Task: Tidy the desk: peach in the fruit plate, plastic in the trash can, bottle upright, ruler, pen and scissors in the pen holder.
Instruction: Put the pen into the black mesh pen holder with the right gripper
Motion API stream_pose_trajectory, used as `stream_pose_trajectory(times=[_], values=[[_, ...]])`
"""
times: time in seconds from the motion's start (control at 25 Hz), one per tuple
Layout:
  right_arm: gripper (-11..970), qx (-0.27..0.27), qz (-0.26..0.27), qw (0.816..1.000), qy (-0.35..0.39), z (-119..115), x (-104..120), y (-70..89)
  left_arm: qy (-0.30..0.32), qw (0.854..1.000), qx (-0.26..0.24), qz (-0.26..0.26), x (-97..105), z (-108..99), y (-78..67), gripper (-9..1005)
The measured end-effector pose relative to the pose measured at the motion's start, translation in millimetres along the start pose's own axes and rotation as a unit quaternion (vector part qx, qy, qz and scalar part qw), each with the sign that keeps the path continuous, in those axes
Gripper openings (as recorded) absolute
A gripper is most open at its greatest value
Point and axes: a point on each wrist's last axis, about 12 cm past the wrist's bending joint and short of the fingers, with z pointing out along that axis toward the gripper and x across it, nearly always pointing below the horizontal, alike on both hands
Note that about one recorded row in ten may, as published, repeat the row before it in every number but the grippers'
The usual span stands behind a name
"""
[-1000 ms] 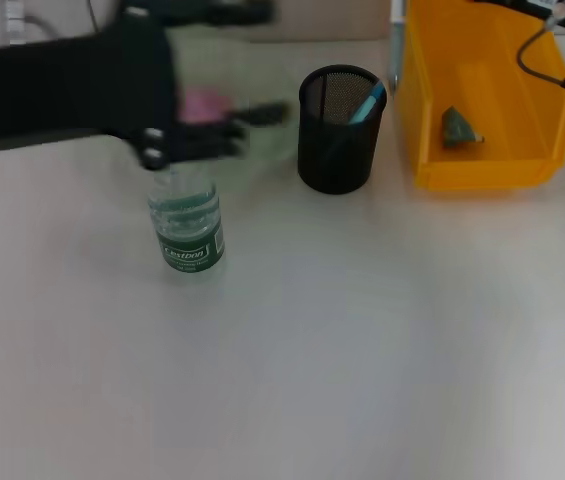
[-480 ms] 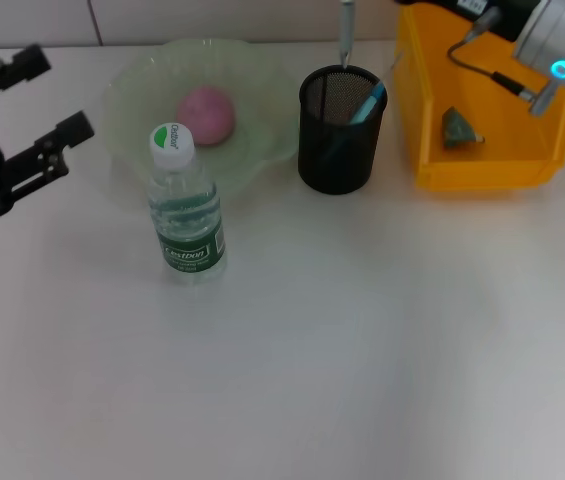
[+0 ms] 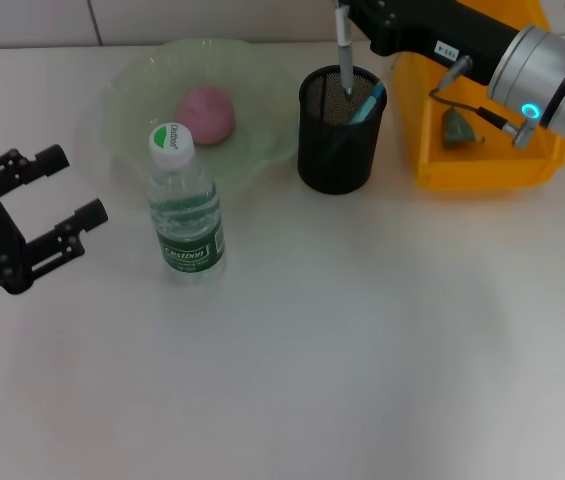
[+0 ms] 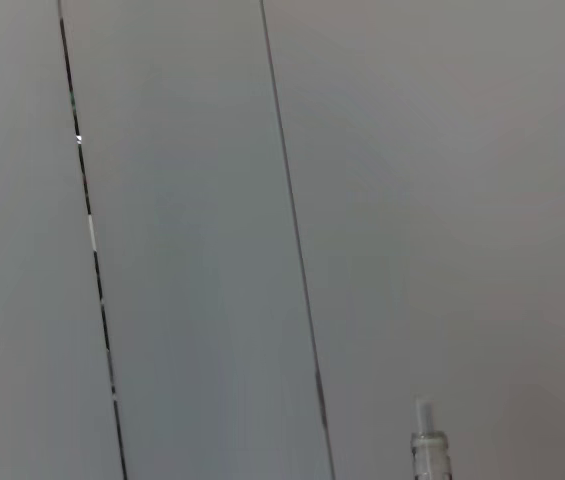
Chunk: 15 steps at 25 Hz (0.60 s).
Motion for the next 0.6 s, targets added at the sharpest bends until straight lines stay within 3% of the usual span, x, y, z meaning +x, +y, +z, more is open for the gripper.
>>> stream_pose_trajectory(times=[0.36,0.6], values=[[127,0.017,-0.022,0.999,0.023,1.2,9.6,-0.8,0.042,0.997,0.066,-0.023,10.0,-1.5,-15.9,665],[127,0.014,-0.043,0.999,0.024,5.3,8.5,0.4,0.079,0.989,0.115,-0.043,13.9,9.1,-18.0,665]])
